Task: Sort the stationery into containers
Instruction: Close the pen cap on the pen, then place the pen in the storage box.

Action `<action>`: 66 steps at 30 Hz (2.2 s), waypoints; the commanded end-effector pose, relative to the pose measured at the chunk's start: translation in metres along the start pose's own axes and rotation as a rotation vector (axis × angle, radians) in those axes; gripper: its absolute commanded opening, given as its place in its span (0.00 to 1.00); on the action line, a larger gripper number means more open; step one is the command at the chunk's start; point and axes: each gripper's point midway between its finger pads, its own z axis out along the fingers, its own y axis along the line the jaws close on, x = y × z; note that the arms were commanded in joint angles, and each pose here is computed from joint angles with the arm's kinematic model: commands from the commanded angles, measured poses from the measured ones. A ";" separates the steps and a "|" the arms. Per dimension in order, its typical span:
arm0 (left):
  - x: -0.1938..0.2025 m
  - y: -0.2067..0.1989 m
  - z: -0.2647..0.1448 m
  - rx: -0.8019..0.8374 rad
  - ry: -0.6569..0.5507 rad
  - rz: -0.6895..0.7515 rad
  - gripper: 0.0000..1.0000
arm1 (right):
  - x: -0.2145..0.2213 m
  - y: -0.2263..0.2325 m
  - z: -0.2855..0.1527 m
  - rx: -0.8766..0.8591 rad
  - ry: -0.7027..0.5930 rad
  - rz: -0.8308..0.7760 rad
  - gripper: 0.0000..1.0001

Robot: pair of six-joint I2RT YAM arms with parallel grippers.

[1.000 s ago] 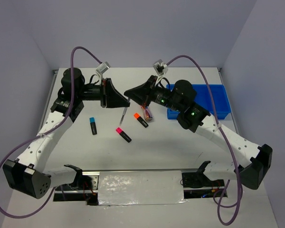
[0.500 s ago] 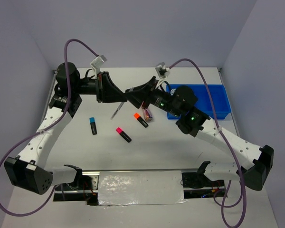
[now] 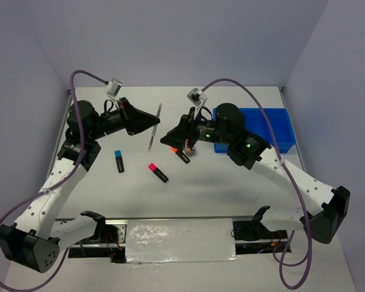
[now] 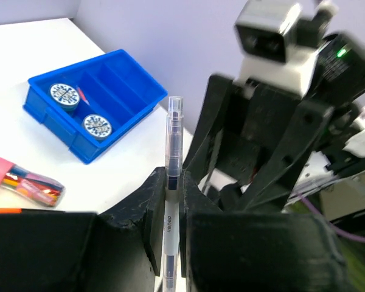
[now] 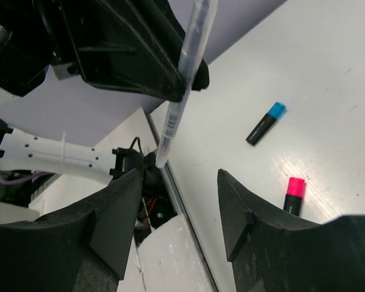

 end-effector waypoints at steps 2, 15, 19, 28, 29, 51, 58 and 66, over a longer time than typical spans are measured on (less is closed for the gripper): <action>-0.027 -0.023 -0.004 0.040 -0.136 0.002 0.00 | -0.018 0.030 0.002 -0.145 -0.064 -0.016 0.60; -0.028 -0.029 -0.007 0.070 -0.198 -0.075 0.00 | -0.053 0.024 0.041 -0.091 -0.145 0.034 0.46; -0.026 -0.025 -0.008 0.051 -0.209 -0.090 0.00 | -0.052 0.009 0.048 -0.029 -0.142 0.024 0.03; -0.054 0.096 -0.037 -0.742 -0.187 -0.158 0.99 | 0.021 -0.152 -0.041 0.418 0.005 0.039 0.00; -0.054 0.109 -0.046 -0.821 -0.177 -0.172 0.99 | 0.032 -0.183 -0.064 0.527 0.053 0.067 0.00; 0.089 0.164 -0.090 -0.980 0.275 -0.273 0.99 | 0.058 -0.404 -0.207 1.304 0.351 0.244 0.07; 0.104 0.164 -0.097 -0.990 0.316 -0.284 0.99 | 0.056 -0.419 -0.191 1.263 0.338 0.275 0.21; 0.115 0.172 -0.110 -1.061 0.352 -0.294 0.99 | 0.057 -0.418 -0.190 1.277 0.345 0.325 0.57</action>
